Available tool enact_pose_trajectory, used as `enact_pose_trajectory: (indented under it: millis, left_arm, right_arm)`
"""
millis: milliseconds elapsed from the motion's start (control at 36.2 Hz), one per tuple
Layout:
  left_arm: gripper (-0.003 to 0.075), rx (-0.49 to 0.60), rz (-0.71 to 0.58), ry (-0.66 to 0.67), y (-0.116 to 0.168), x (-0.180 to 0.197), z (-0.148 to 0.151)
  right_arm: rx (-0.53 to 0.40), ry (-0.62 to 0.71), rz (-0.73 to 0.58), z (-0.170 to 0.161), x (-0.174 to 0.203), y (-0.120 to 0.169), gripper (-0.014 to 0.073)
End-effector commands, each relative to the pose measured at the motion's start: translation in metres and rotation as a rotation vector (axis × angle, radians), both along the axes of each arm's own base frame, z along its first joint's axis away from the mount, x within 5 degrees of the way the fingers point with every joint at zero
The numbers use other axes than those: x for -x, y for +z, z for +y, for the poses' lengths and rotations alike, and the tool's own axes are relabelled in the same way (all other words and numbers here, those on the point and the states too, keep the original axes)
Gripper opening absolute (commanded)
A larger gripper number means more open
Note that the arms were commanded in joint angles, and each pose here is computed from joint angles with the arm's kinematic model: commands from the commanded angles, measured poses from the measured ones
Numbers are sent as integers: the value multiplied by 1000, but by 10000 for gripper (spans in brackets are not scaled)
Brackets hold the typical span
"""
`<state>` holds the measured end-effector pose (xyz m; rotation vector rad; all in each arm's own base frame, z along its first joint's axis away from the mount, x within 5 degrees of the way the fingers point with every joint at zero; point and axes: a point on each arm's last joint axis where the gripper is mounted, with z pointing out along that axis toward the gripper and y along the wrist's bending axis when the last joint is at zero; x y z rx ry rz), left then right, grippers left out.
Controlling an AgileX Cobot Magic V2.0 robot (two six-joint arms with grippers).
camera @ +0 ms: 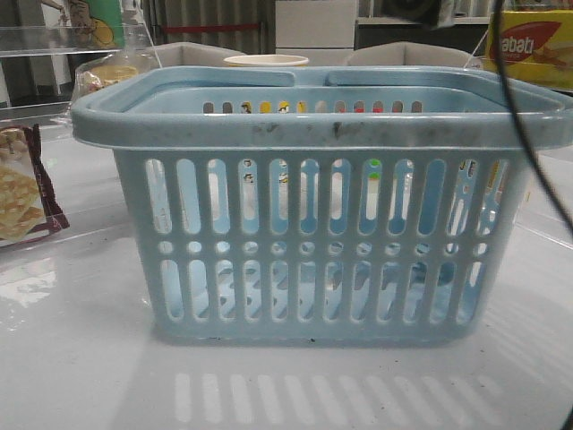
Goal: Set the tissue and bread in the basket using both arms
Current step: 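Carry the tissue pack over the basket and release it with the right gripper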
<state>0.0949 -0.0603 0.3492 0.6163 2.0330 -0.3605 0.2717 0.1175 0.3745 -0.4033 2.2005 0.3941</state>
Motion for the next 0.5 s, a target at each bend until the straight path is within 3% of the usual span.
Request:
enact_pose_trajectory:
  millis: [0, 110, 276, 470]
  left_arm:
    - [601, 64, -83, -3, 16, -2, -3]
    - [601, 57, -70, -5, 15, -1, -2]
    - [601, 28, -43, -8, 12, 0, -1]
    - [601, -84, -31, 35, 6, -2, 7]
  right_arm:
    - [-61, 15, -96, 12, -3, 10, 461]
    - [-61, 15, -78, 16, -9, 3, 549]
    - [-25, 31, -105, 10, 3, 14, 542]
    - [15, 72, -184, -2, 48, 27, 542]
